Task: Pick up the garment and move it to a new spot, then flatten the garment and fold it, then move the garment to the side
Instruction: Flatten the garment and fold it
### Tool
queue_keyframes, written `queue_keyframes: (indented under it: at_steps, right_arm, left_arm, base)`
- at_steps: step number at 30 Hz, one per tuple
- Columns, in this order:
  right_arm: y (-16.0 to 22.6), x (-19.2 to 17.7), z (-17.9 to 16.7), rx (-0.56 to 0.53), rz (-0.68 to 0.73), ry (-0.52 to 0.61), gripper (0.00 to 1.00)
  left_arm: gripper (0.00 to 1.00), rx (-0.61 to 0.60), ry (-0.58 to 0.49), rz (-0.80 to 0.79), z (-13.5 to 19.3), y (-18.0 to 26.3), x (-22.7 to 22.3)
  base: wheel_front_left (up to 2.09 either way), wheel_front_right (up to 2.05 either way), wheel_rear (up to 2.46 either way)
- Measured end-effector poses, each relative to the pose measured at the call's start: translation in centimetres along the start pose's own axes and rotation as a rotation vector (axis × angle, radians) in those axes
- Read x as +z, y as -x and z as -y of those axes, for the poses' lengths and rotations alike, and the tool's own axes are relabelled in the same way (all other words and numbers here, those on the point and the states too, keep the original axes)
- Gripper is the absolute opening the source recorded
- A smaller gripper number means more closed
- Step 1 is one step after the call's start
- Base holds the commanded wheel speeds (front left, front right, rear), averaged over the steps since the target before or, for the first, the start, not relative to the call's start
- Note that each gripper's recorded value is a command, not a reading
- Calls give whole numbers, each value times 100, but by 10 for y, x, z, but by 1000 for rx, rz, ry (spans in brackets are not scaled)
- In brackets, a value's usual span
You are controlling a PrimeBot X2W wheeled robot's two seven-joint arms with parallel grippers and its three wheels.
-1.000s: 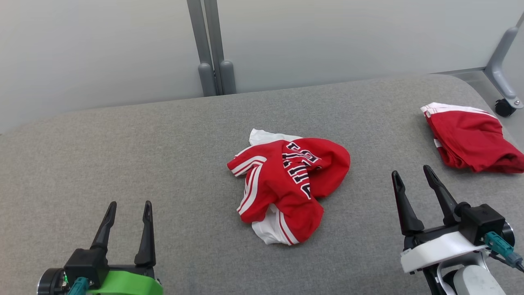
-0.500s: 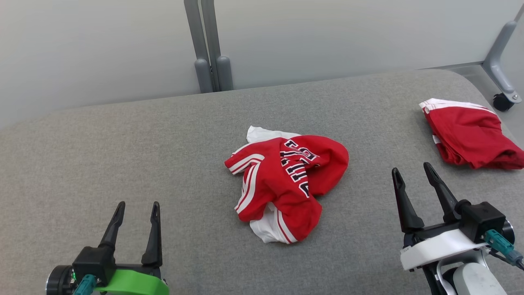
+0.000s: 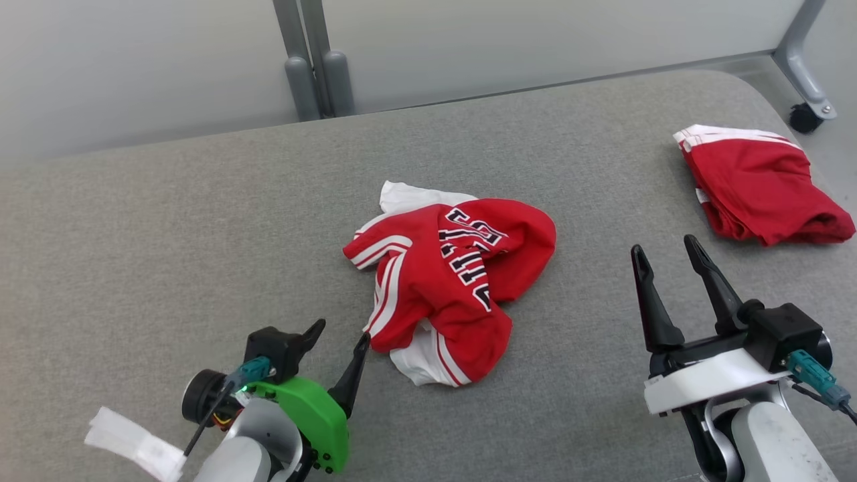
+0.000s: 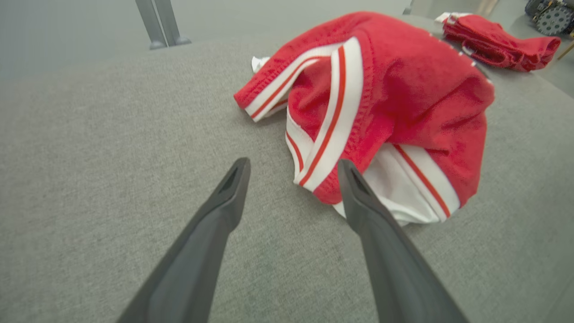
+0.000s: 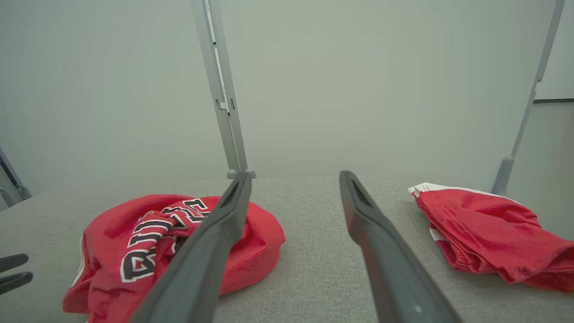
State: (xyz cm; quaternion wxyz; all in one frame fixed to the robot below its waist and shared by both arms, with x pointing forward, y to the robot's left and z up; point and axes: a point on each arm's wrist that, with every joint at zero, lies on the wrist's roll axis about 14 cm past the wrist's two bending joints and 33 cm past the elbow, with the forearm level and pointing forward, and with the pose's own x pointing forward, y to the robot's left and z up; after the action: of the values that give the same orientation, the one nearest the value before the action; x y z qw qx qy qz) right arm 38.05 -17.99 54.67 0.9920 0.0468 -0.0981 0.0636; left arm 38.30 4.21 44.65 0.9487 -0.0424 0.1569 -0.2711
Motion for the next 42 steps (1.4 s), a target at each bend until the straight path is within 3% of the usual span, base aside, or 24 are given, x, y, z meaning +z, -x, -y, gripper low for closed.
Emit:
queue_keyframes:
  at_steps: [6,11,12,13,14,22,28,34,39,40,41,42]
  right_arm:
    - [1,-2,15,-52,-7,4,100]
    - [8,-5,30,-105,-20,12,100]
    - [9,-6,32,-113,-22,14,100]
    - [10,-6,34,-120,-26,16,100]
    - [11,-7,36,-126,-28,17,100]
    - [13,-6,39,-130,-28,27,100]
    - [3,-6,24,-71,-21,25,100]
    - [-12,-9,7,-10,-19,13,100]
    - [-18,-21,3,5,-47,8,100]
    - [-19,-23,3,7,-52,8,100]
    - [-20,-24,3,9,-55,8,100]
    - [-21,-25,3,9,-58,10,100]
  left_arm:
    - [100,-96,-12,-242,12,-21,-38]
    - [100,-135,-16,-256,14,-38,-38]
    - [80,-143,-7,-257,16,-40,-38]
    - [36,-151,-7,-255,18,-42,-39]
    - [0,-160,-8,-252,20,-44,-39]
    - [0,-112,74,-98,9,-44,2]
    - [0,101,120,-23,-65,-18,31]
    - [0,383,154,-78,-156,31,13]
    - [0,480,201,-113,-184,46,-13]
    - [7,486,198,-121,-186,48,-17]
    - [90,489,199,-116,-186,49,-20]
    - [100,489,202,-107,-186,49,-21]
  base:
    - [0,0,0]
    - [0,0,0]
    - [0,0,0]
    - [0,0,0]
    - [0,0,0]
    - [0,0,0]
    - [0,0,0]
    - [0,0,0]
    - [0,0,0]
    - [0,0,0]
    - [0,0,0]
    - [0,0,0]
